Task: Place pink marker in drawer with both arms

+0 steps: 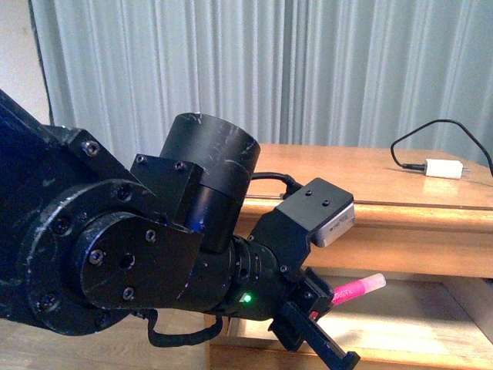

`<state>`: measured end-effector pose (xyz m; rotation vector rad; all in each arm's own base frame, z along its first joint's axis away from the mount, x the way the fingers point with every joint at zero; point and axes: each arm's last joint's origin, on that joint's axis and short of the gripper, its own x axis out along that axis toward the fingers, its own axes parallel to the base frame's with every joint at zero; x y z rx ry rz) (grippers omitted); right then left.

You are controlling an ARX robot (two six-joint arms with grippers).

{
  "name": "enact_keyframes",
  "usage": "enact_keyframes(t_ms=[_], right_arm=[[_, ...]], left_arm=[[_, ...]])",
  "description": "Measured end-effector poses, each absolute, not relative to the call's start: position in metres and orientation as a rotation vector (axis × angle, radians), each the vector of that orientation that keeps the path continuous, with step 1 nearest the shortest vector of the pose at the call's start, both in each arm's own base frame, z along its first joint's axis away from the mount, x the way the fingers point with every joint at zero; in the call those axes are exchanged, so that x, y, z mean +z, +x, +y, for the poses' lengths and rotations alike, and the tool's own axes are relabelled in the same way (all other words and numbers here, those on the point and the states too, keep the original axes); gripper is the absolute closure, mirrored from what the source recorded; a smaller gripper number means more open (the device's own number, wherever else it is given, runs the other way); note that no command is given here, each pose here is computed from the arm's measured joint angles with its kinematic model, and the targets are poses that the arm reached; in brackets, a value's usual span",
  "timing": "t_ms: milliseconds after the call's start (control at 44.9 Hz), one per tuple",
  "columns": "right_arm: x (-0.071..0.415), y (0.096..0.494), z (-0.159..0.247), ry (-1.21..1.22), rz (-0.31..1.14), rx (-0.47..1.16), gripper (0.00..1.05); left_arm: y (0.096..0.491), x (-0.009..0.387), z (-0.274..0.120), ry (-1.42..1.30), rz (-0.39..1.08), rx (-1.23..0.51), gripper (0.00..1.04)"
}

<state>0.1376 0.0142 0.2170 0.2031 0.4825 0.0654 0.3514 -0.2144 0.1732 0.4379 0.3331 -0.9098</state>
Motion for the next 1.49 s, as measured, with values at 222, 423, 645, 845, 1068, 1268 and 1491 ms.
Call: enact_keyframes(t_ms=[222,423,645,845,1068,1268,1491], right_arm=[[0.217,0.138,0.014,0.203,0.483,0.065,0.08],[0.217,0.138,0.014,0.203,0.482,0.065,0.08],[0.217,0.138,0.014,0.203,0.482,0.065,0.08],[0.217,0.138,0.014,0.203,0.482,0.064,0.08],[0.217,0.138,0.014,0.202,0.482,0.064,0.08],[0.217,0.138,0.014,0.203,0.482,0.064,0.08],[0.217,0.138,0.014,0.203,0.482,0.064,0.08]], left_arm=[[0.353,0.178,-0.216,0.455,0.3,-0.833,0.52],[0.334,0.194,-0.207,0.461,0.266,-0.73,0.25],[0.293,0.238,-0.171,0.343,0.129,-0.53,0.07],[0.248,0.258,-0.127,0.237,0.087,-0.366,0.06],[0.185,0.253,-0.079,0.115,0.117,-0.212,0.06],[0.148,0.235,-0.044,0.013,0.127,-0.034,0.06],[0.144,0.234,-0.041,-0.021,0.112,-0.025,0.06]])
